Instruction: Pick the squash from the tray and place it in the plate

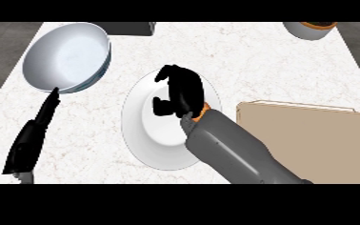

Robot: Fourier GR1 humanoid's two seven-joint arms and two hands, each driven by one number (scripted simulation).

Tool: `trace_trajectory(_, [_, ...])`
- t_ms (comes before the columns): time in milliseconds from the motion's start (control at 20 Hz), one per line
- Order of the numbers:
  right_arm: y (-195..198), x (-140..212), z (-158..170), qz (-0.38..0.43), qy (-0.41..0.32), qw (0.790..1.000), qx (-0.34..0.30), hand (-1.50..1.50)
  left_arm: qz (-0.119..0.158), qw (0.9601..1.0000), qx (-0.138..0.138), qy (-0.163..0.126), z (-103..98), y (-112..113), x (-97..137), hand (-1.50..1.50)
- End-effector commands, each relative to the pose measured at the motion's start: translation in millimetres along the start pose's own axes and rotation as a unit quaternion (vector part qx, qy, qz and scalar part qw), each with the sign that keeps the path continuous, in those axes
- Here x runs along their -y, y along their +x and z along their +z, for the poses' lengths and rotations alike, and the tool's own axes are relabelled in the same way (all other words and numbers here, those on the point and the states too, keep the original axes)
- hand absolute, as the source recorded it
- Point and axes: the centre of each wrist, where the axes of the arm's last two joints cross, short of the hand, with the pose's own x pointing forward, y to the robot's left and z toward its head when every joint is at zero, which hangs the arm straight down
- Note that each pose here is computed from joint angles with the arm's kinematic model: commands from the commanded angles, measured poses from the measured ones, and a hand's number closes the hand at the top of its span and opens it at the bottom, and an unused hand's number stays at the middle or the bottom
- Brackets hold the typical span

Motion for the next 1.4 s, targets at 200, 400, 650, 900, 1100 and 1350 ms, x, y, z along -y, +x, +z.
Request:
trace_trajectory(200, [-5,-10,-5,-0.091,-0.065,0.993,0.023,-1.5,-0.002,0.9999,-0.007,0.007,0,-10,-3,0.0])
trace_trajectory(400, [-5,2,-6,-0.17,-0.145,0.975,0.018,-1.5,0.014,0.9998,-0.005,0.015,6,-9,-3,0.0])
trace_trajectory(650, [-23,22,-4,-0.231,-0.188,0.954,-0.015,-1.5,0.004,0.9995,-0.02,0.024,10,-9,3,0.0])
trace_trajectory(900, [-84,69,16,-0.295,-0.223,0.929,0.004,-1.5,0.003,0.9997,-0.017,0.018,21,-2,-12,0.0])
trace_trajectory(1100, [-133,93,42,-0.311,-0.225,0.923,0.042,-1.5,0.005,0.9996,-0.019,0.023,18,-5,-3,0.0])
trace_trajectory(1350, [-192,120,59,-0.289,-0.219,0.929,0.077,-1.5,0.002,0.9997,-0.011,0.019,16,5,0,0.0])
